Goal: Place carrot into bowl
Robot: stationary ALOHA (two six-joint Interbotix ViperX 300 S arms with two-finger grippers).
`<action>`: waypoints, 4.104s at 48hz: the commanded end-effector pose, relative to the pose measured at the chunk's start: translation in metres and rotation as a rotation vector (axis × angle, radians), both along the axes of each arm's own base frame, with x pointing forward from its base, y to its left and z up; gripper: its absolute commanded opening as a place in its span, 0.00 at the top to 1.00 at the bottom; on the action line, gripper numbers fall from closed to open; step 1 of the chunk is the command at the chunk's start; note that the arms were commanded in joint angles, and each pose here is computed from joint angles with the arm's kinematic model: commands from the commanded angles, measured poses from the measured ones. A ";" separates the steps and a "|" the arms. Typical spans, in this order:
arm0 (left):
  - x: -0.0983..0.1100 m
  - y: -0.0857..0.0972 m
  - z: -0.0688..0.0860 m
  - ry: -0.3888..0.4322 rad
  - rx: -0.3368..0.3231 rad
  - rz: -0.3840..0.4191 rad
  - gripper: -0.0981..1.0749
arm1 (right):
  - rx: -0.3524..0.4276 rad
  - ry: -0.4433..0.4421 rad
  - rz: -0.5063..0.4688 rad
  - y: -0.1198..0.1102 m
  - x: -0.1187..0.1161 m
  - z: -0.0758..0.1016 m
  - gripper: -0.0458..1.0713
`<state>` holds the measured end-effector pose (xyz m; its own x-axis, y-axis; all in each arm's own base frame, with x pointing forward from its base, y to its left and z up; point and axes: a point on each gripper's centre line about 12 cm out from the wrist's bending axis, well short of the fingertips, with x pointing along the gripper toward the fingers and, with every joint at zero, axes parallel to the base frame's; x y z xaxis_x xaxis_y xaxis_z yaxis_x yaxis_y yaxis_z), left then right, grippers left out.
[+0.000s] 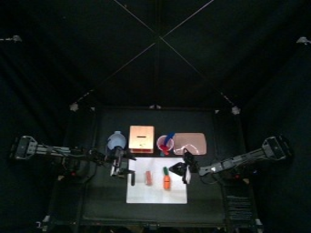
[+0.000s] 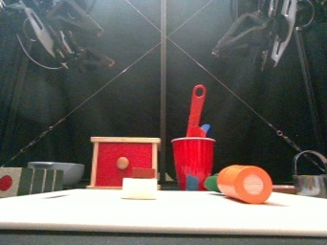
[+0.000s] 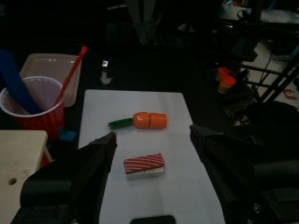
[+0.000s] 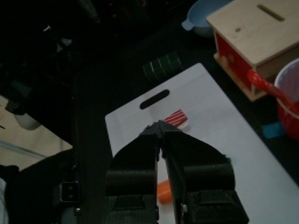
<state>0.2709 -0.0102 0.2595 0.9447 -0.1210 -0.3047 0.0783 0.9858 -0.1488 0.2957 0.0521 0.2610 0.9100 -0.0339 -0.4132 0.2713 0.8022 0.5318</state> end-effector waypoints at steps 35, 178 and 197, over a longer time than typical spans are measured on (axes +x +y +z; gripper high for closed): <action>0.000 0.026 0.002 -0.006 0.002 0.096 0.08 | 0.293 0.165 -0.255 0.018 0.016 -0.005 0.58; 0.040 0.053 -0.012 0.085 -0.189 0.290 0.08 | 0.307 0.592 -0.379 0.002 0.039 -0.016 0.28; 0.095 0.028 -0.037 0.439 -0.173 0.492 0.07 | 0.273 0.531 -0.351 -0.010 0.006 -0.016 0.28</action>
